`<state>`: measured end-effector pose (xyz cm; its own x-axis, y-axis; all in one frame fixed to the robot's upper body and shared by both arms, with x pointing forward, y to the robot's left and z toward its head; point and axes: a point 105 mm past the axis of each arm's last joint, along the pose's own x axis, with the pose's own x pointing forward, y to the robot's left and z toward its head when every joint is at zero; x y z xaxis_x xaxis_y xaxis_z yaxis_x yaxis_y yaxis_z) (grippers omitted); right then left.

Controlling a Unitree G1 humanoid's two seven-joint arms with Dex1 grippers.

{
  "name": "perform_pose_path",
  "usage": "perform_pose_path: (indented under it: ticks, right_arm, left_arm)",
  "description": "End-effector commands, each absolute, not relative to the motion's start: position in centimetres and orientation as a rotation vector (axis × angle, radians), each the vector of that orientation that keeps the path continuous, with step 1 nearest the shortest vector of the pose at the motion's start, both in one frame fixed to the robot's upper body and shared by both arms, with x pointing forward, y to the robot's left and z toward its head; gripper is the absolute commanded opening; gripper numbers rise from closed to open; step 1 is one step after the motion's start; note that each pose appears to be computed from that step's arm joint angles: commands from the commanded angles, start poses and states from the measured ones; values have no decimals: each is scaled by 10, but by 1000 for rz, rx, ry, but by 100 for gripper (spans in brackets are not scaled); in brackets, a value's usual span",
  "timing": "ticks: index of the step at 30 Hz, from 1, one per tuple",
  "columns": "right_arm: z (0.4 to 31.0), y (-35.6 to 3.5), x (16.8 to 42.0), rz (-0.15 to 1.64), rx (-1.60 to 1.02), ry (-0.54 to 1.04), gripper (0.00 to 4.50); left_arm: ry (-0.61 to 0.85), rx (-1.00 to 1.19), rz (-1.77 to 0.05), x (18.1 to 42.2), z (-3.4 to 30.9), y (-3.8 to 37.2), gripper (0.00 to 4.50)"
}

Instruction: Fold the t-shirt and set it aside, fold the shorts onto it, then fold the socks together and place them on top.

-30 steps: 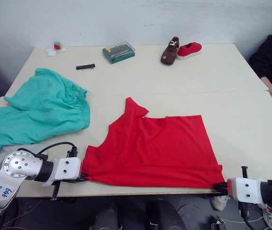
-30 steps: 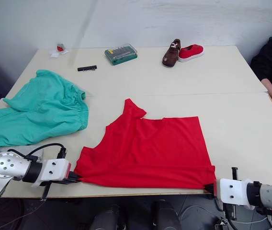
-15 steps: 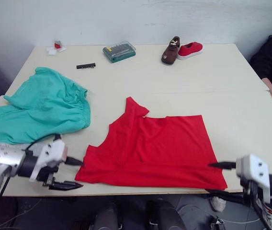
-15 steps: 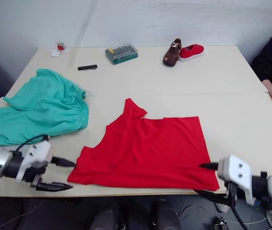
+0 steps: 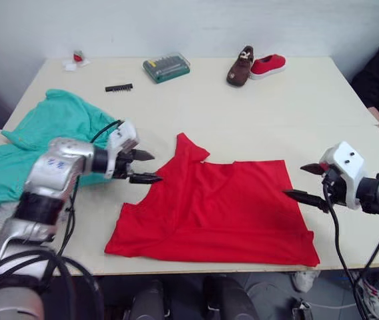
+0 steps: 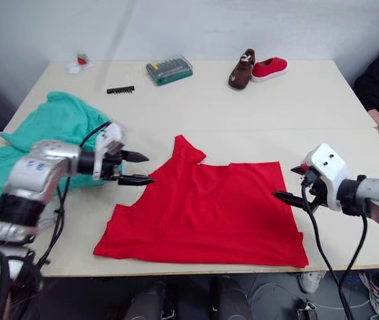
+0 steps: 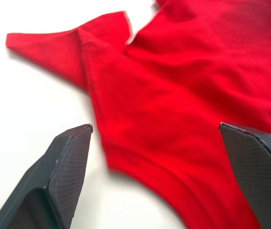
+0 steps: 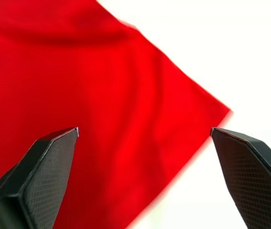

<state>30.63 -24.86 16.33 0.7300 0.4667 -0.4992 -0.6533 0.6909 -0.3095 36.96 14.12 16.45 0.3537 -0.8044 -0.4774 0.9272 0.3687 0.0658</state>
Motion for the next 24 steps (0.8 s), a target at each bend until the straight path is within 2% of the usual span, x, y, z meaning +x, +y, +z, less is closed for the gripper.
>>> perform_pose_path:
  ticks: [1,5,7,8,11,12,13,16,20,21,23,24]
  right_arm:
    - [171,-255,327,572,-572,362,450]
    - [173,-249,344,553,-583,336,450]
    - [174,-243,349,562,-569,317,450]
    - [174,-240,351,564,-560,309,432]
    - [176,-233,360,550,-540,276,358]
    - [176,-231,362,549,-535,270,310]
    - [175,-229,364,551,-531,265,290]
    - [174,-220,369,563,-524,246,181]
    - [172,-211,371,575,-530,238,41]
    - [171,-210,371,578,-531,237,1]
    - [171,-209,370,585,-527,232,1]
    - [171,-208,369,587,-525,231,0]
  left_arm:
    - [381,414,-1145,387,165,133,446]
    - [360,457,-1178,397,162,117,446]
    - [334,458,-1203,397,164,113,407]
    - [322,452,-1223,396,166,111,387]
    - [266,467,-1244,395,173,108,296]
    - [243,468,-1251,395,176,107,254]
    - [216,457,-1266,393,181,104,233]
    - [158,447,-1310,387,191,98,137]
    - [161,541,-1223,395,189,106,8]
    - [166,561,-1197,398,189,111,0]
    - [155,531,-1190,397,194,118,0]
    - [138,491,-1228,391,199,116,20]
